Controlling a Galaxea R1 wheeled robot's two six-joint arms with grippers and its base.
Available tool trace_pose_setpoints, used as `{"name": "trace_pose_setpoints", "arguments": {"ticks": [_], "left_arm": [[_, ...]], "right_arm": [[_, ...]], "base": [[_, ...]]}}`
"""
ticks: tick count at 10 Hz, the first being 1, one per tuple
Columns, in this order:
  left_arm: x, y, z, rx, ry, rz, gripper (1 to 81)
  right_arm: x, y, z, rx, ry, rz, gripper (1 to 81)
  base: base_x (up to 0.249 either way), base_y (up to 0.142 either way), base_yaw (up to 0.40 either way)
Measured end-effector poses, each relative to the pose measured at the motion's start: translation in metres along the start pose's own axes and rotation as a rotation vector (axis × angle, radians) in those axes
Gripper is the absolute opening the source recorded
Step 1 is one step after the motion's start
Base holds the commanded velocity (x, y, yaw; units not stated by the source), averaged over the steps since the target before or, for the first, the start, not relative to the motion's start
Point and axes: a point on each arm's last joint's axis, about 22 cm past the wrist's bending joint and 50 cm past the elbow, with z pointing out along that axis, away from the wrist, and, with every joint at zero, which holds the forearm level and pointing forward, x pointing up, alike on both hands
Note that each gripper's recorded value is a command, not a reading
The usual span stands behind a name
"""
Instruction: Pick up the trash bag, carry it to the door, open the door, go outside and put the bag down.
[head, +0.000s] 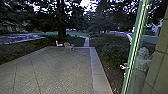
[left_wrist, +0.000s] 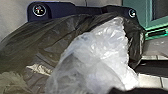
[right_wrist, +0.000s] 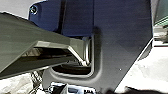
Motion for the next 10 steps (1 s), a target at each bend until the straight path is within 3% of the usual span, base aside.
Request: {"name": "trace_pose_setpoints", "arguments": {"ticks": [10], "left_arm": [[0.0004, -0.0014, -0.0004, 0.002, 0.001, 0.0, 1.0]], "right_arm": [[-0.0002, -0.0004, 0.0003, -0.001, 0.0, -0.001, 81.1]], "base": [[0.132, 0.0, 0.0]]}}
